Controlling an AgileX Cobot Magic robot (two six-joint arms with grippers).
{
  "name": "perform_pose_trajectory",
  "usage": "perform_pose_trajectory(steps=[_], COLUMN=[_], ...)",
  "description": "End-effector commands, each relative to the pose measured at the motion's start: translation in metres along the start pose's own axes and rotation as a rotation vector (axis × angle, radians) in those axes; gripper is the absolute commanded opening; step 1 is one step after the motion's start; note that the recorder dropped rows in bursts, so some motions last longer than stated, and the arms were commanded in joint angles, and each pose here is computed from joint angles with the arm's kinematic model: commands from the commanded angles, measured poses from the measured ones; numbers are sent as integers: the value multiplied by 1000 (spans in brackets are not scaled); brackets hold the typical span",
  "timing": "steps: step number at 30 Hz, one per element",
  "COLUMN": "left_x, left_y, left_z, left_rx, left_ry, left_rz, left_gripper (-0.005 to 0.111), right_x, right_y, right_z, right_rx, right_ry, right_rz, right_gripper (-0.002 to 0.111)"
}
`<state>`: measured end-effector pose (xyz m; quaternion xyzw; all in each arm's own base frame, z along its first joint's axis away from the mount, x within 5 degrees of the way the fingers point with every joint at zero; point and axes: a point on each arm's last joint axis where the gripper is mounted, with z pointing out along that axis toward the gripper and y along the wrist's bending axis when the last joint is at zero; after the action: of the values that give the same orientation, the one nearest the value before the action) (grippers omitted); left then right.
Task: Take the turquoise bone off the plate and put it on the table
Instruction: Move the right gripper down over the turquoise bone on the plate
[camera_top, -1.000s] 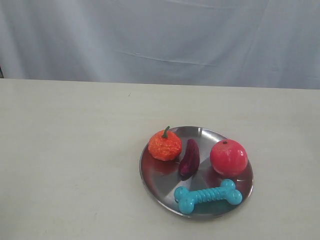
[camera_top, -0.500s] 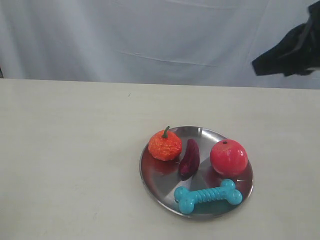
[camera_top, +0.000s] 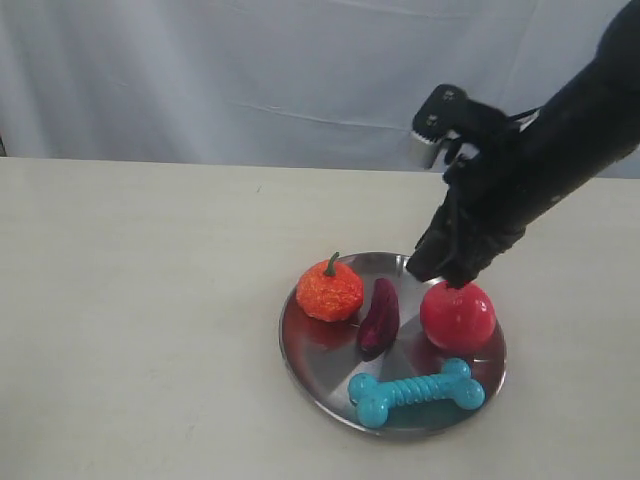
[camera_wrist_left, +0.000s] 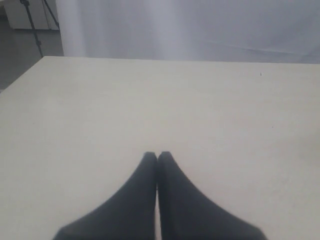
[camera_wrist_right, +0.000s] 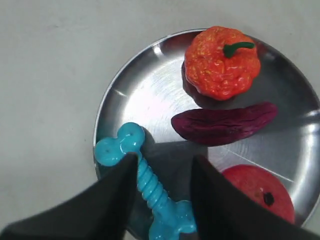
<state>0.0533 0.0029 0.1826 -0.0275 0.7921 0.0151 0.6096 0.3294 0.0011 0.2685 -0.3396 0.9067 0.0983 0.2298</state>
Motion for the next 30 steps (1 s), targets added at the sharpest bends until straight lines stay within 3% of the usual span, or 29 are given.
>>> perform_pose_trajectory(steps=[1,14,30], left_x=[0,0,0], left_y=[0,0,0], left_z=[0,0,0], left_rx=[8,8,8], left_ry=[-4,-4,-4], left_rz=[-3,-3,-3], left_gripper=[0,0,0], right_x=[-8,5,43], right_y=[4,2,-2], right_z=[26,78,126], right_rx=[-17,-121,-131], right_ry=[41,183,328], right_rz=[-70,-45,-72], right_gripper=[58,58,52])
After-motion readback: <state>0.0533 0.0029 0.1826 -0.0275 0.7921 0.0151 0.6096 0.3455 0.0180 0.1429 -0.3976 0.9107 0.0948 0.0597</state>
